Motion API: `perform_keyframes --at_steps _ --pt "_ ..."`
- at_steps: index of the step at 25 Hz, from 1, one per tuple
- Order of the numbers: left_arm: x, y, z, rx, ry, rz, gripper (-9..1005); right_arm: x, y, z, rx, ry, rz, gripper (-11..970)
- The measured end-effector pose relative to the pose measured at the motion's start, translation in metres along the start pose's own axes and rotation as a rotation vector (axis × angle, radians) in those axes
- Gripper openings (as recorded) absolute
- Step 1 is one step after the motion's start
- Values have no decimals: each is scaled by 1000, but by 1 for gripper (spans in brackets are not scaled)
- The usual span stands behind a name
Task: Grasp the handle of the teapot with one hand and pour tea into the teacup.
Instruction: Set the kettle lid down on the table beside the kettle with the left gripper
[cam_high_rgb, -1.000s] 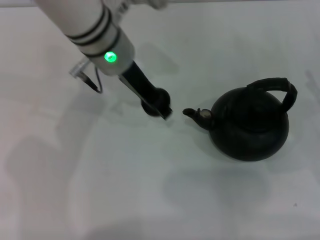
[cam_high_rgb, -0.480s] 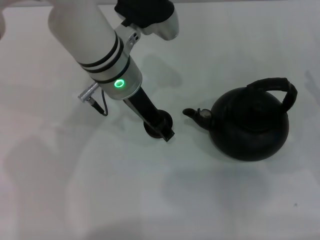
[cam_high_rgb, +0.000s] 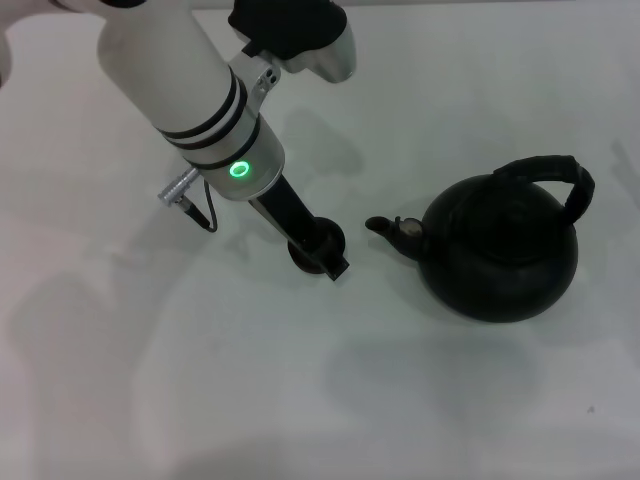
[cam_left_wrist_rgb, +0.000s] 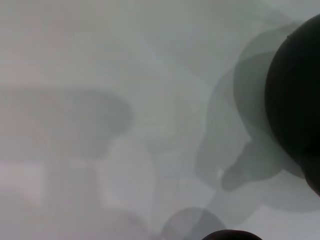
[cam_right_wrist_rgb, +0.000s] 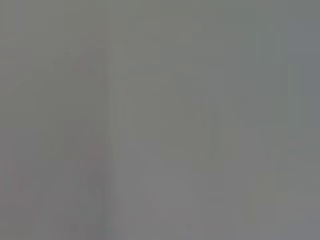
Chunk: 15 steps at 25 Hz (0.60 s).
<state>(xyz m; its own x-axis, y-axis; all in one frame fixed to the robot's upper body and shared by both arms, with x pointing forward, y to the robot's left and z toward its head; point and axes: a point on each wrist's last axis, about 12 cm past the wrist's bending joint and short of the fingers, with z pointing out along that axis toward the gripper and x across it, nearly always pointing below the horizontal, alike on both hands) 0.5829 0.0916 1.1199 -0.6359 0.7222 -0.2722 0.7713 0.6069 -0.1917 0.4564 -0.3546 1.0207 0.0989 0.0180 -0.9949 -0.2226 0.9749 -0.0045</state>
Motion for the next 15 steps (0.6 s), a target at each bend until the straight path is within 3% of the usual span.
perform_keyframes --at_steps 15 --pt "1 -3 5 2 20 16 785 0 0 1 -1 5 0 876"
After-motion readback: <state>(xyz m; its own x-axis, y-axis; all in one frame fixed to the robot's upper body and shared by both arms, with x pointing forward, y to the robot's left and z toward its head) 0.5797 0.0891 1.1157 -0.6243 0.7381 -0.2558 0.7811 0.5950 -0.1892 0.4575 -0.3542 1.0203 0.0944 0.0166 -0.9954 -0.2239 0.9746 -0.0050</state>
